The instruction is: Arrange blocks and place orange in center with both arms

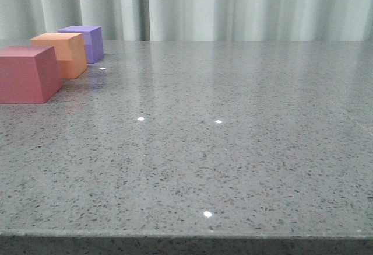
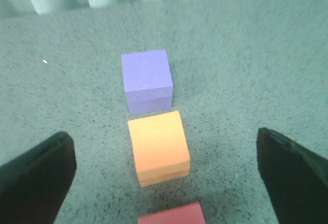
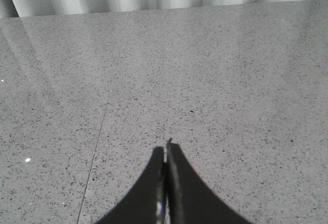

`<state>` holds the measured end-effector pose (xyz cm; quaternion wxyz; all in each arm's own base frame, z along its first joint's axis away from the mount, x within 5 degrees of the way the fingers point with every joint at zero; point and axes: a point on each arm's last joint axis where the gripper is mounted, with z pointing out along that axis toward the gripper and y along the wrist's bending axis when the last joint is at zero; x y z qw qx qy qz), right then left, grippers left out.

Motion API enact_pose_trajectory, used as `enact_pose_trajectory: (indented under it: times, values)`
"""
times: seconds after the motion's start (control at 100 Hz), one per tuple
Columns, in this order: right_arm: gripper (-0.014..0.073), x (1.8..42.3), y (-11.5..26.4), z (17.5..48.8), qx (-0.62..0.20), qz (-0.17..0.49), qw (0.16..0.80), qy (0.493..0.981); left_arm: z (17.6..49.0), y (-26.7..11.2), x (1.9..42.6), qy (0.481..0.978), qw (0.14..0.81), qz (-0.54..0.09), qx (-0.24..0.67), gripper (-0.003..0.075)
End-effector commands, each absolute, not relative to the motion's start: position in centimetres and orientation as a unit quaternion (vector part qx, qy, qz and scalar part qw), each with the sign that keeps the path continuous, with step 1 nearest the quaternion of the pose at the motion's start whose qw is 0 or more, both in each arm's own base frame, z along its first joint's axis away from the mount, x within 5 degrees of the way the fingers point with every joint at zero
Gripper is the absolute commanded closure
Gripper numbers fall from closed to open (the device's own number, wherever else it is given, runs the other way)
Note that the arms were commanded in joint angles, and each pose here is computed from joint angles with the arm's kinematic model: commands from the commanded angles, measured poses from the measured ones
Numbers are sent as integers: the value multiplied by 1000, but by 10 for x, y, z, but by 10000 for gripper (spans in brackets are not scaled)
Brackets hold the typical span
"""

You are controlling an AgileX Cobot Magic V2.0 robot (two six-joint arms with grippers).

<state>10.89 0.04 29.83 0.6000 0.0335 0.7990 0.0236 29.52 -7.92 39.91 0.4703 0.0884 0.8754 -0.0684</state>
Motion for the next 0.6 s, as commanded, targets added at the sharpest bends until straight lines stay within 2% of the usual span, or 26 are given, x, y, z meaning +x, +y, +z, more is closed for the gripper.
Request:
enact_pose_trajectory:
  times: [0.0, 0.19, 0.47, 0.53, 0.59]
  values:
    - [664, 110, 0, 314, 26, 20, 642, 766, 428, -69, 262, 832, 543, -83, 77, 49]
    - [664, 110, 0, 314, 26, 20, 642, 766, 422, -49, 192, 802, 587, -90, 73, 49]
    - [664, 110, 0, 314, 26, 20, 642, 766, 374, -30, 110, 780, 612, -115, 61, 50]
    - [664, 110, 0, 314, 26, 20, 642, 766, 361, -26, 97, 774, 619, -117, 60, 71]
    - [664, 110, 0, 314, 26, 20, 642, 766, 353, -23, 85, 764, 631, -119, 60, 131]
